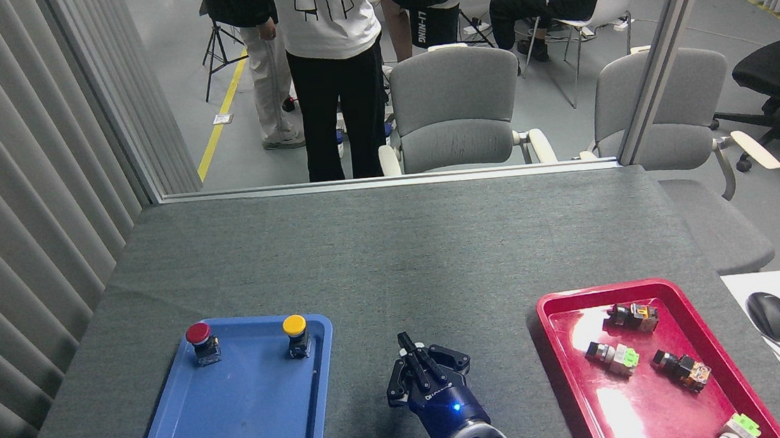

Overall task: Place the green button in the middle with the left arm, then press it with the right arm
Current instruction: 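Move the right hand over the green button and press down on it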

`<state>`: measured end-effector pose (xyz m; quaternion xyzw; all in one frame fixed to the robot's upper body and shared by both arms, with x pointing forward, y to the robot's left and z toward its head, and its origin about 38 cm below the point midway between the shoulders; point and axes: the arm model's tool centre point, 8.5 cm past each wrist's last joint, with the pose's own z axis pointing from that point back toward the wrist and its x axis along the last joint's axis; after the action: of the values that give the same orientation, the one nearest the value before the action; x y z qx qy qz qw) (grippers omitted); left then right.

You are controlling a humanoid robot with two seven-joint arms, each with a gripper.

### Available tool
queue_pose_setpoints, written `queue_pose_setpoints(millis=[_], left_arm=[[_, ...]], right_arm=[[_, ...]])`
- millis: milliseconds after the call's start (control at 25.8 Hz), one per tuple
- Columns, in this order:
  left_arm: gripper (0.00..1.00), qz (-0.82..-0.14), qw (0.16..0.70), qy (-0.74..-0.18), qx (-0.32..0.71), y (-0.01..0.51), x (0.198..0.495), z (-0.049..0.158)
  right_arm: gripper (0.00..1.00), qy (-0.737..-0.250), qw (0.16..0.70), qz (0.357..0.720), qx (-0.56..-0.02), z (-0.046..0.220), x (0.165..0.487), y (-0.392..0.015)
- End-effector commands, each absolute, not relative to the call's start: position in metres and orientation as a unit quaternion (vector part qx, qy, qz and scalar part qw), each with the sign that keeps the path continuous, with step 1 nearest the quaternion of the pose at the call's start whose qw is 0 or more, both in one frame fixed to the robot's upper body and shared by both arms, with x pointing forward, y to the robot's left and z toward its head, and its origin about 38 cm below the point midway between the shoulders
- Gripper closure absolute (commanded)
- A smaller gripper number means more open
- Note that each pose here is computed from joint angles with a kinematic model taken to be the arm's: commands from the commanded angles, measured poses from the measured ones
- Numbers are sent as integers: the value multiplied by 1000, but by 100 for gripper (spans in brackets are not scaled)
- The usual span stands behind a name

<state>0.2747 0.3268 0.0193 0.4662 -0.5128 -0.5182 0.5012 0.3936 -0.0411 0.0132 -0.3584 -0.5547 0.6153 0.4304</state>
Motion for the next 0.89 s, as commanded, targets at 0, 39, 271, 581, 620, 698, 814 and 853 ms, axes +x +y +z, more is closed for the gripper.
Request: queue_pose_setpoints(millis=[0, 39, 271, 581, 620, 698, 814, 853], left_arm=[[1, -517, 501, -514, 467, 328, 275, 20], [0, -518, 500, -514, 467, 328, 276, 20], [0, -517, 506, -508, 468, 331, 275, 17], [0, -510, 513, -507, 470, 332, 278, 16], [1, -509, 512, -508, 470, 332, 279, 17], [1, -510, 513, -507, 469, 332, 279, 16], [0, -510, 514, -506, 469, 333, 280, 14], [1, -509, 514, -507, 468, 332, 281, 14]], right_arm=[[94, -549, 429, 624, -353, 8, 394, -35], [94, -547, 431, 626, -351, 5, 393, -34], [94, -534, 433, 639, -344, -7, 389, -34], [94, -522, 433, 651, -339, -18, 385, -33], [93, -519, 434, 654, -339, -21, 384, -34], [93, -515, 436, 657, -336, -25, 383, -35], [93, -516, 439, 655, -337, -24, 383, -35], [93, -518, 439, 652, -338, -22, 384, -34]])
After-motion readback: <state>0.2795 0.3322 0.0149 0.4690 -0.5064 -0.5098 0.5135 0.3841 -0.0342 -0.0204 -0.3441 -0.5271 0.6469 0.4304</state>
